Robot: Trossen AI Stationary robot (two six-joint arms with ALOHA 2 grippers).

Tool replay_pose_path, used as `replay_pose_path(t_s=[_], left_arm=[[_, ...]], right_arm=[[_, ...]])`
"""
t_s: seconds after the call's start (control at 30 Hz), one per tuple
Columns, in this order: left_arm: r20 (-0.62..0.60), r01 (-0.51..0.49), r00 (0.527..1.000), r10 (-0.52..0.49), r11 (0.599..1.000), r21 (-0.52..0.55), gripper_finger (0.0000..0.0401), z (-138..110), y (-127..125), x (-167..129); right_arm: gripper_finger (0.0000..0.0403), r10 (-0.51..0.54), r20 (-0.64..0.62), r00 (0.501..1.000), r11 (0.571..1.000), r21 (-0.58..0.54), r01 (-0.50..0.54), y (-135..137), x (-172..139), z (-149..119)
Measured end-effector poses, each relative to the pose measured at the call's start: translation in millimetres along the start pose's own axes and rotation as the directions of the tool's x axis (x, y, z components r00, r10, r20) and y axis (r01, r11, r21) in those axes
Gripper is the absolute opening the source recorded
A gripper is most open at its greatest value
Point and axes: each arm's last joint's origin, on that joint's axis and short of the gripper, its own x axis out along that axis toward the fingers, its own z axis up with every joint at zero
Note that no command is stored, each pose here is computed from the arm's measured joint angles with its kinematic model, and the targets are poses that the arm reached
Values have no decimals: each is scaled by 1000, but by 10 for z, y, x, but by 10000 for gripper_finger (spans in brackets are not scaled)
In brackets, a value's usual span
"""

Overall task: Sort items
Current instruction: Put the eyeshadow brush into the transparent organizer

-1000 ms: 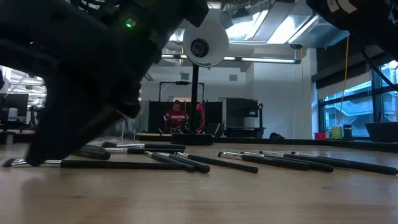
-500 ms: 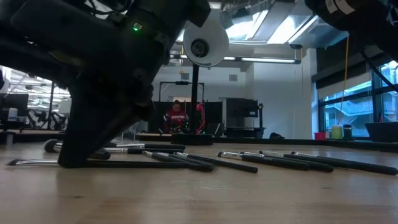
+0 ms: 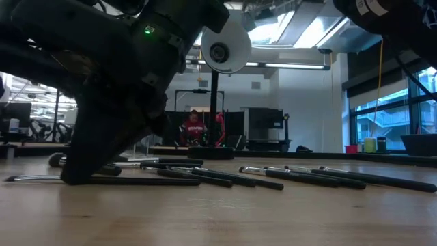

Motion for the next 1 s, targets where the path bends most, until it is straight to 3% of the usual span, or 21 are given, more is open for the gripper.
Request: replay_pose_path(t_s=[0.2,0.43,0.63,0.83,1.0], left_arm=[[14,62,998,-62,998,-12,6,75,-44,-27],[29,123,992,-122,992,-9,6,136,-106,-78],[44,93,995,-93,996,-2,6,139,-121,-114],[52,81,995,-82,997,12,6,134,-144,-151],[61,67,996,-68,998,16,6,132,-158,-180]], right_arm=[[29,-12,47,999,1000,7,12,5,-163,82],[33,-126,98,987,992,-13,127,29,-456,165],[34,-291,97,952,955,-23,295,-4,-649,165],[34,-448,57,892,893,-33,450,-85,-691,110],[35,-504,39,863,863,-8,505,-174,-733,106]])
